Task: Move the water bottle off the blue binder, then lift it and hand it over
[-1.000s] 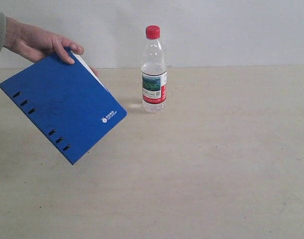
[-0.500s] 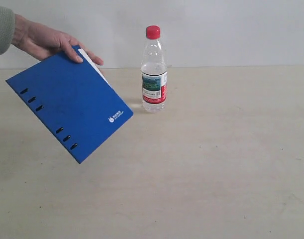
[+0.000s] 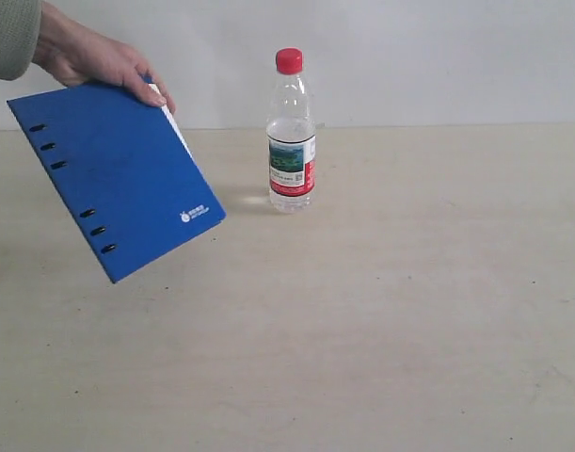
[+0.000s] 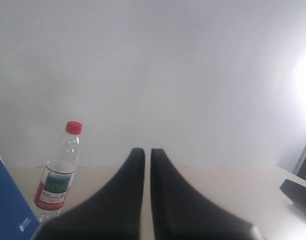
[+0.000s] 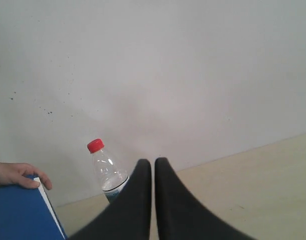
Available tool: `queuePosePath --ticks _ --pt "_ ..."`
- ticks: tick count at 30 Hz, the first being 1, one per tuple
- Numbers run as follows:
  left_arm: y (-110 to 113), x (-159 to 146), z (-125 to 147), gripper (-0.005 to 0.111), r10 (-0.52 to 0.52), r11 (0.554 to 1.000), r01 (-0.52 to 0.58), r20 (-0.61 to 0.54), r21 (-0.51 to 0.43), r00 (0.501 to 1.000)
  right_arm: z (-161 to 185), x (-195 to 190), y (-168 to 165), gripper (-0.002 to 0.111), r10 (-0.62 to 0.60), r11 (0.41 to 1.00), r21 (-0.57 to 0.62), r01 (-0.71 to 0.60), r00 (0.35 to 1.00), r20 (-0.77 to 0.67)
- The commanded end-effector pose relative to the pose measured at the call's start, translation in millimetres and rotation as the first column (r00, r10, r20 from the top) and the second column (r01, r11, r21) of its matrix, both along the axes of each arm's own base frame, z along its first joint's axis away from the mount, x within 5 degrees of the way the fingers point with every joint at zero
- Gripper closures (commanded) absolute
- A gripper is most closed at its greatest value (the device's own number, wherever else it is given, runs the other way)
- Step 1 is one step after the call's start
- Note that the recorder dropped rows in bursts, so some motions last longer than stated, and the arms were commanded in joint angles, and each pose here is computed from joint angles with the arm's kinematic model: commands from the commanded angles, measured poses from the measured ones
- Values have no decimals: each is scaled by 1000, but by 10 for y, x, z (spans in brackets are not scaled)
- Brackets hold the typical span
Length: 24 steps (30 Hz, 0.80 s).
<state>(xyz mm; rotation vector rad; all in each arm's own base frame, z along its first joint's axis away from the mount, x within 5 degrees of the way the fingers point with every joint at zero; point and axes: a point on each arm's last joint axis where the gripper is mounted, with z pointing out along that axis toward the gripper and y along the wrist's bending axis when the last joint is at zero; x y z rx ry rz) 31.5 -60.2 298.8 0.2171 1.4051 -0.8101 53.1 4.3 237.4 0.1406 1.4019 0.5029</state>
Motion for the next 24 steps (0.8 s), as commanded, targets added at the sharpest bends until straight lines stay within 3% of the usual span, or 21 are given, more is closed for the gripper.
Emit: queuePosePath --ticks 1,4,8,11,13,16,18,22,24 --pt "6 13 -16 102 -3 1000 3 -16 -11 1000 -10 -3 1 109 2 1000 -3 -2 1000 2" --pt "21 7 43 102 -10 995 10 -1 -103 1000 -10 -3 1 109 2 1000 -3 -2 1000 2" --pt "6 -59 169 102 -108 952 118 51 -283 993 -10 -3 1 109 2 1000 -3 -2 1000 2" --pt "33 -108 271 102 -167 878 199 109 -436 980 -10 -3 1 109 2 1000 -3 -2 1000 2" --pt "90 -109 300 102 -177 802 224 139 -553 975 -10 -3 1 109 2 1000 -3 -2 1000 2" --pt "210 -97 304 102 -102 722 224 219 -655 970 -10 -3 -2 109 -1 1000 -2 1 1000 2" --pt "280 -108 289 102 6 735 191 288 -651 958 -10 -3 1 109 2 1000 -3 -2 1000 2" --pt "328 -153 167 102 254 881 -17 444 -472 859 -10 -3 1 109 2 1000 -3 -2 1000 2" --pt "341 -144 40 102 316 911 -124 471 -394 824 -11 -4 4 109 5 1000 -4 -5 1000 2"
